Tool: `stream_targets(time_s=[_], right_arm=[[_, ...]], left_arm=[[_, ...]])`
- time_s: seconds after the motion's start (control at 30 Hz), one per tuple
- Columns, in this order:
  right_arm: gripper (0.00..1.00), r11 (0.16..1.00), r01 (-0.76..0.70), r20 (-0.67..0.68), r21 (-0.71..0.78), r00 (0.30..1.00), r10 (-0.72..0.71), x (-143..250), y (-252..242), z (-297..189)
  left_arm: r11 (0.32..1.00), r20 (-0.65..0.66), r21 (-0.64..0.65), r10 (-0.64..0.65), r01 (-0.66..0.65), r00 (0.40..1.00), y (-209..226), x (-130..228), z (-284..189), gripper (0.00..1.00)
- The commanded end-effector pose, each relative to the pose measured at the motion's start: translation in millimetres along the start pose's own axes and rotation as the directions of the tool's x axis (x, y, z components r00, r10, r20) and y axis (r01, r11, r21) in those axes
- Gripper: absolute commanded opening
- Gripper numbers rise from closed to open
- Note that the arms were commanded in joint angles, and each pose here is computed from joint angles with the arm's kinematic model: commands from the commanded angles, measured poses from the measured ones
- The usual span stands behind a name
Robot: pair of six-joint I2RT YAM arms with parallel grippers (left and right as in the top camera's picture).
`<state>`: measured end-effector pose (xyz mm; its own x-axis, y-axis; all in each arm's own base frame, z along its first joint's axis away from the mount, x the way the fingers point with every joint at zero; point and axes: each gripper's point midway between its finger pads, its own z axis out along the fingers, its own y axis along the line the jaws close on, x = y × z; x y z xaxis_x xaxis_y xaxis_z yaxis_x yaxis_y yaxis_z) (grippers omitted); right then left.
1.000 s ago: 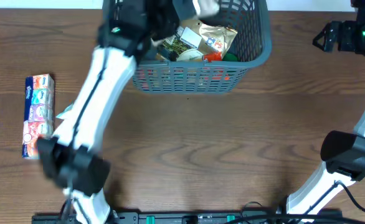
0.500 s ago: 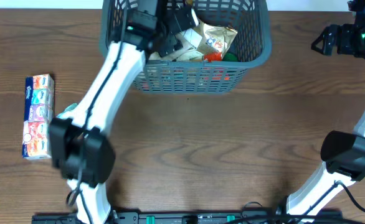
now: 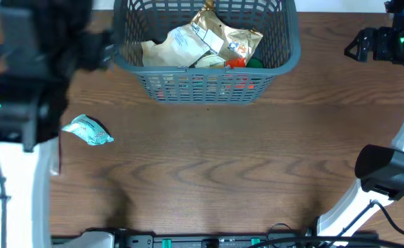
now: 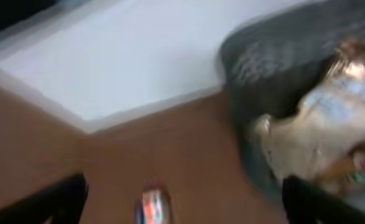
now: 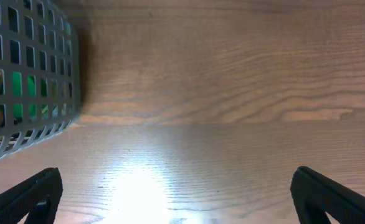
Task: Pack container
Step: 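Lower the left gripper onto the mint wipes packet and grasp it, then lift the mint wipes packet with the left gripper toward the basket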
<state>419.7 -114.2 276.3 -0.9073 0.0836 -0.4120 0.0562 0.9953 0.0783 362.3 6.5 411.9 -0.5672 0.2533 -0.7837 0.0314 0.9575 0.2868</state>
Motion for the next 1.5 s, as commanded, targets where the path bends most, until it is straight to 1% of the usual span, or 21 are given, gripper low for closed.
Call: stream_targets(time_s=[0.0, 0.03, 0.1, 0.2, 0.27, 0.37, 0.47, 0.67, 0.8, 1.1, 1.27, 1.33, 1.37, 1.43, 1.47], right_arm=[[0.99, 1.0, 0.004, -0.011, -0.007, 1.0, -0.004, 1, -3, 4], [0.99, 1.0, 0.004, -0.011, -0.007, 1.0, -0.004, 1, -3, 4], [0.99, 1.0, 0.004, -0.011, -0.007, 1.0, -0.004, 1, -3, 4], [0.99, 1.0, 0.004, -0.01, -0.007, 1.0, -0.004, 1, -3, 4], [0.99, 1.0, 0.004, -0.01, -0.007, 1.0, -0.004, 1, -3, 4], [0.99, 1.0, 0.004, -0.011, -0.007, 1.0, -0.004, 1, -3, 4], [0.99, 1.0, 0.004, -0.011, -0.007, 1.0, -0.004, 1, -3, 4], [0.99, 1.0, 0.003, -0.012, -0.007, 1.0, -0.003, 2, -3, 4], [0.99, 1.0, 0.003, -0.014, -0.008, 1.0, -0.003, 2, -2, 4], [0.99, 1.0, 0.003, -0.016, -0.008, 1.0, -0.003, 3, -2, 4], [0.99, 1.0, 0.003, -0.016, -0.008, 1.0, -0.003, 3, -2, 4], [0.99, 1.0, 0.003, -0.016, -0.008, 1.0, -0.003, 3, -2, 4], [0.99, 1.0, 0.003, -0.016, -0.008, 1.0, -0.003, 3, -2, 4], [0.99, 1.0, 0.003, -0.015, -0.008, 1.0, -0.003, 2, -2, 4], [0.99, 1.0, 0.003, -0.016, -0.008, 1.0, -0.003, 3, -2, 4]], left_arm=[[0.901, -0.156, -0.163, -0.425, 0.401, 0.892, 33, 54, 5, 0.98], [0.866, -0.21, -0.215, -0.492, 0.451, 0.845, 38, 75, 5, 0.99], [0.806, -0.295, -0.309, -0.586, 0.505, 0.755, 46, 112, 11, 0.98], [0.713, -0.358, -0.409, -0.7, 0.57, 0.618, 48, 158, 32, 0.98], [0.682, -0.401, -0.409, -0.731, 0.607, 0.552, 39, 179, 53, 0.98], [0.663, -0.478, -0.376, -0.737, 0.647, 0.478, 18, 209, 86, 0.98], [0.634, -0.538, -0.397, -0.747, 0.664, 0.391, 1, 245, 112, 0.98], [0.64, -0.64, -0.437, -0.715, 0.631, 0.282, -27, 304, 149, 0.98], [0.643, -0.671, -0.466, -0.704, 0.608, 0.23, -36, 329, 165, 0.99], [0.65, -0.712, -0.483, -0.681, 0.587, 0.168, -52, 366, 201, 0.98], [0.653, -0.724, -0.489, -0.673, 0.579, 0.148, -56, 376, 206, 0.99], [0.653, -0.724, -0.488, -0.673, 0.579, 0.149, -56, 376, 206, 0.93], [0.653, -0.725, -0.489, -0.673, 0.578, 0.147, -56, 376, 205, 0.84], [0.655, -0.729, -0.492, -0.67, 0.574, 0.14, -57, 377, 203, 0.51], [0.655, -0.73, -0.492, -0.669, 0.573, 0.138, -57, 376, 201, 0.4]])
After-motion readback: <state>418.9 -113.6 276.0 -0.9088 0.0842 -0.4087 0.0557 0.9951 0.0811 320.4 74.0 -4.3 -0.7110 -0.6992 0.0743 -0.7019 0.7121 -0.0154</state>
